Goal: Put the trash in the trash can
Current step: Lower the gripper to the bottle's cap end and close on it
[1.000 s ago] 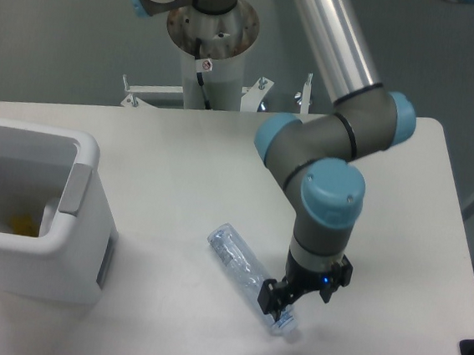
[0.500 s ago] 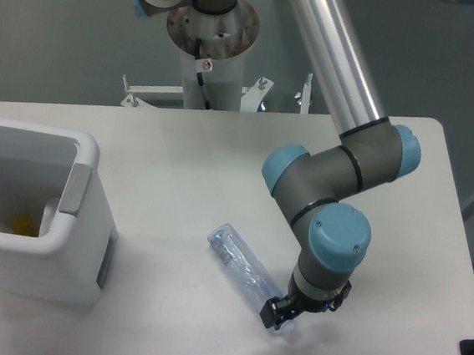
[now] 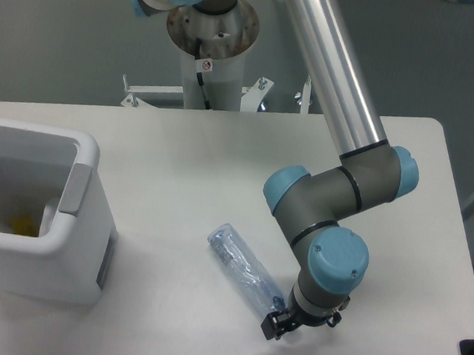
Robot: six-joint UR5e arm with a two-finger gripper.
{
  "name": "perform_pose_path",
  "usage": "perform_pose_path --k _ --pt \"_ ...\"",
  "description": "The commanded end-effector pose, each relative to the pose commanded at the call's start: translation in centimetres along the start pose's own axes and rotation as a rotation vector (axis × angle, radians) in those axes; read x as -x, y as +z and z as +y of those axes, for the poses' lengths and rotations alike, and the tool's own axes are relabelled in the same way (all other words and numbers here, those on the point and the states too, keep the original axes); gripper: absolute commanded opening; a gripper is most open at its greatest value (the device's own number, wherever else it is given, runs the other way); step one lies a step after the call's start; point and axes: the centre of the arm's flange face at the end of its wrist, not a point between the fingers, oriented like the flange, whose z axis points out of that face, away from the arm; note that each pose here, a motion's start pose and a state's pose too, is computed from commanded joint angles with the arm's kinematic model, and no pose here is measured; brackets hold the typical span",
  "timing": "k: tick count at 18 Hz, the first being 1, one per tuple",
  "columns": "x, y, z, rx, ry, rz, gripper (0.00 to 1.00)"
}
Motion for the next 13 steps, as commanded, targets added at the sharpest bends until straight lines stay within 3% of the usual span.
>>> perform_pose_path --k 3,11,13 --pt "0.1 0.3 0.1 0.005 0.001 -0.020 0.97" --pt "-0.3 1.1 0.3 0.017 -0.005 -0.024 0.49" --pt "-0.4 1.1 0.4 0.019 -0.005 -0.029 0.44"
